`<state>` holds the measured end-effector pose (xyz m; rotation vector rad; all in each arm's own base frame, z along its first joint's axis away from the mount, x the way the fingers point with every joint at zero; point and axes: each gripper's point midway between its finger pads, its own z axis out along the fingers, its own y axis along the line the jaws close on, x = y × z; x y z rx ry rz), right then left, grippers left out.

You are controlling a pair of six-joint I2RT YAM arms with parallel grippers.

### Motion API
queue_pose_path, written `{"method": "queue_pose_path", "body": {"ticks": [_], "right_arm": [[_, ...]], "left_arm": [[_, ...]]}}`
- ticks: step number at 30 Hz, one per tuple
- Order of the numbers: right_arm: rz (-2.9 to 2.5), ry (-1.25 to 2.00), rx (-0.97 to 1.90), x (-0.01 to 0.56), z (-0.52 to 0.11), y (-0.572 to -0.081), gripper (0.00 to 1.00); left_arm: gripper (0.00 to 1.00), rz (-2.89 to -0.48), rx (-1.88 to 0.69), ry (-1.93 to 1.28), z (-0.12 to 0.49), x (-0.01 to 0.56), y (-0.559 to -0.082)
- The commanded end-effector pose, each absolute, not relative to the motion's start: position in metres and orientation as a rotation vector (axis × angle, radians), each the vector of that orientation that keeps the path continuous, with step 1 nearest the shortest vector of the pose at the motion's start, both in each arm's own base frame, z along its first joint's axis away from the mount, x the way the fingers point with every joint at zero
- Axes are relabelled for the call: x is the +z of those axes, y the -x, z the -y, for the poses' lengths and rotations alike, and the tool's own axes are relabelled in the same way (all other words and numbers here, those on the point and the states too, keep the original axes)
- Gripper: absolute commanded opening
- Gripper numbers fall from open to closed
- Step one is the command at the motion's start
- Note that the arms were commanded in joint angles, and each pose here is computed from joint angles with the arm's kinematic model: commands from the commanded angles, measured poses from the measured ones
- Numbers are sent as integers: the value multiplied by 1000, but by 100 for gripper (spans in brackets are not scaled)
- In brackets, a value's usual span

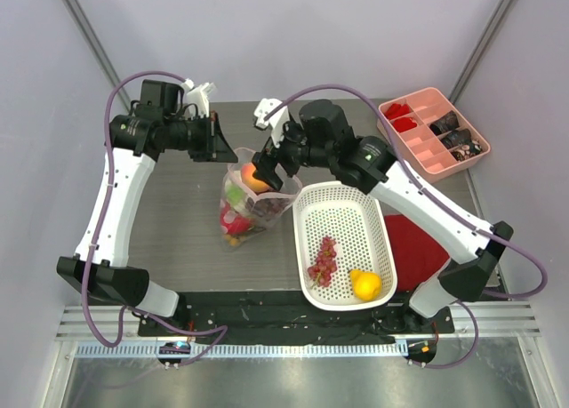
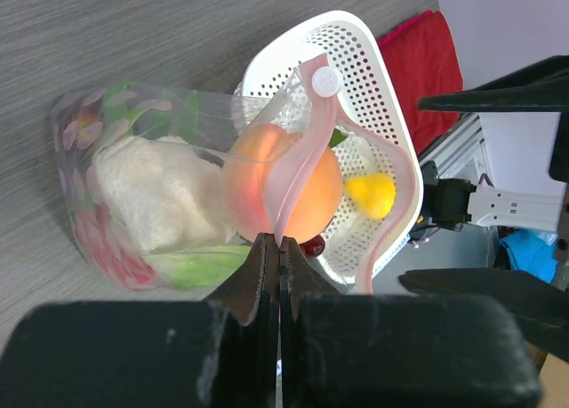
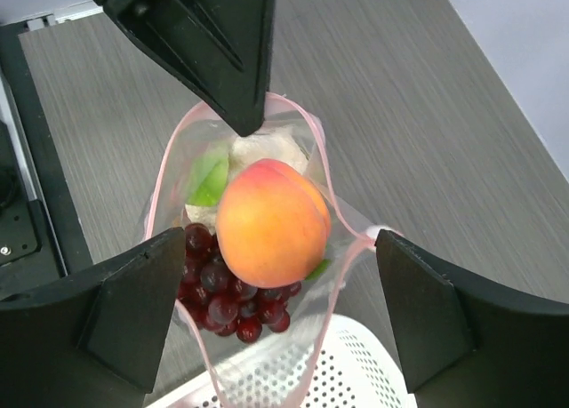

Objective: Place the food in the zip-top bag and seal the zipper
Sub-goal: Place the fake fruit in the zipper food storage bag, then adjust the zipper food storage bag at the center of the board.

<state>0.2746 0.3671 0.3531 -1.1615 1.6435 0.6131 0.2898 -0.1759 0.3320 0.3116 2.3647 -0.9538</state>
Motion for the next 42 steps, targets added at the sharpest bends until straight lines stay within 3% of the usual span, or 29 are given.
{"method": "queue_pose_path", "body": {"ticks": [1,5,15,17,18,20,25,30,33,37,42], "right_arm": [[-1717,1015,546,369,-326,-282,88],[-1903,944,629,336,-297,-284,84],[-2032,982,907,303,-306,-253,75],[-2050,1004,942,294,-309,-249,59],[-2072,988,961,291,-311,-249,29],[-2091,964,1002,292,-315,-247,1],[-1943,833,1236,353,-343,-246,1],[-1788,723,1420,425,-375,-243,1],[-1844,714,1420,405,-383,-243,1],[-1954,632,1415,364,-391,-249,1],[-1974,568,1418,341,-402,-259,1]], "left_arm": [[0,-2272,-978,-341,178,350,-293],[0,-2272,-975,-346,178,350,-294],[0,-2280,-954,-355,175,348,-292],[0,-2288,-946,-358,174,345,-292],[0,-2292,-935,-352,173,344,-292],[0,-2292,-900,-364,169,342,-295],[0,-2291,-760,-457,158,348,-302],[0,-2182,-537,-586,138,395,-306],[0,-2233,-556,-639,144,383,-287],[0,-2398,-747,-629,166,310,-262],[0,-2541,-872,-659,190,259,-240]]}}
